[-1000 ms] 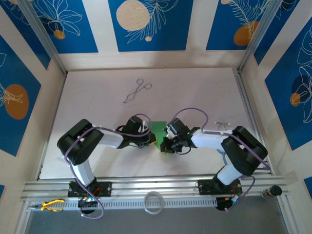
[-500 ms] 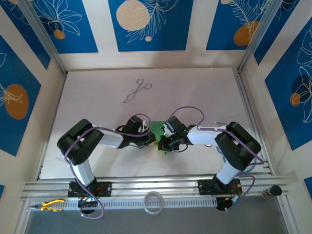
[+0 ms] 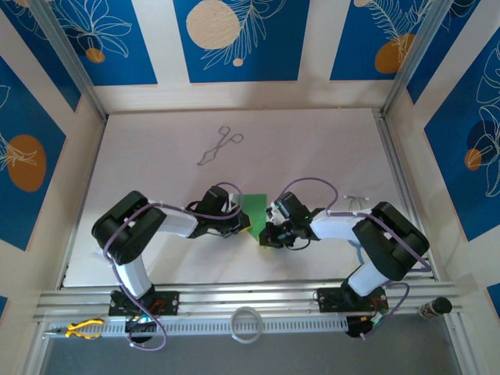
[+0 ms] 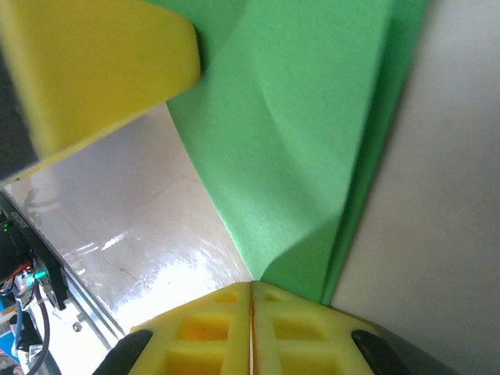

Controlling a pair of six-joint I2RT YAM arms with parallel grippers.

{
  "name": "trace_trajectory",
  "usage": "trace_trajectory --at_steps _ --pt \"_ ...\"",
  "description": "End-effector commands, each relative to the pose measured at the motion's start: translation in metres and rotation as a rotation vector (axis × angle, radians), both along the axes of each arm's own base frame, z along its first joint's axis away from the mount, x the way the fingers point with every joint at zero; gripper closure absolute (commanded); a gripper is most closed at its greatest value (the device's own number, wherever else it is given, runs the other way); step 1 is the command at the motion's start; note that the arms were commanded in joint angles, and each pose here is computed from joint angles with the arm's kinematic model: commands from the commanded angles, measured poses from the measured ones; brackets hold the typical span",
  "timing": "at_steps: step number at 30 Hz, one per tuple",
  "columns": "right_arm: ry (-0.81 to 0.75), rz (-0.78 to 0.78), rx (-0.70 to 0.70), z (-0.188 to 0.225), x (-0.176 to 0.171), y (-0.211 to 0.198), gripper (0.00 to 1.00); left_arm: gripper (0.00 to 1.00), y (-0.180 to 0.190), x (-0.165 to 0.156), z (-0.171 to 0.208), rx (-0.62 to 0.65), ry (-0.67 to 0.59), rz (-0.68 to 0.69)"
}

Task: Fold a paper plane with a square sheet of paper (pick it up from the middle)
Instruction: Third fold the triangle at the center of the table.

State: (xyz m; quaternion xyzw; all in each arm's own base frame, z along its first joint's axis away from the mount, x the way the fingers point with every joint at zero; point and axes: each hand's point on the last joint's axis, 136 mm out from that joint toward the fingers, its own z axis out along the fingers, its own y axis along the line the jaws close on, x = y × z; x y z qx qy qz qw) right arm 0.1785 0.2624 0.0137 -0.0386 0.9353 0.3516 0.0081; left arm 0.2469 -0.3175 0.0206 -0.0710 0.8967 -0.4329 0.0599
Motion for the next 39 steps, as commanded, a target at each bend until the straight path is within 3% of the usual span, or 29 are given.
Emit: trace_trajectory --at_steps 1,6,13,22,31,39 --pt "0.076 0.011 -0.033 -0.01 -0.022 -0.017 0.92 1.0 0.013 -0.011 -0.023 0.092 0.044 0.013" --pt "0.08 -0.007 -0.026 -0.009 -0.027 -0.031 0.92 1.0 0.014 -0.01 -0.022 0.089 0.042 0.02" --pt "-0.018 -0.05 0.031 0.027 -0.009 -0.03 0.91 1.0 0.013 -0.006 -0.015 0.093 0.013 0.08" --pt "-0.018 -0.067 0.108 0.052 0.017 -0.001 0.91 1.0 0.006 -0.001 -0.008 0.081 -0.023 0.139" --pt "0.041 -0.073 0.058 0.026 0.026 0.015 0.92 1.0 0.007 -0.002 -0.006 0.08 -0.033 0.13" --pt "0.144 -0.093 -0.084 -0.02 0.004 -0.014 0.96 1.0 -0.003 0.001 0.019 0.05 -0.096 0.067"
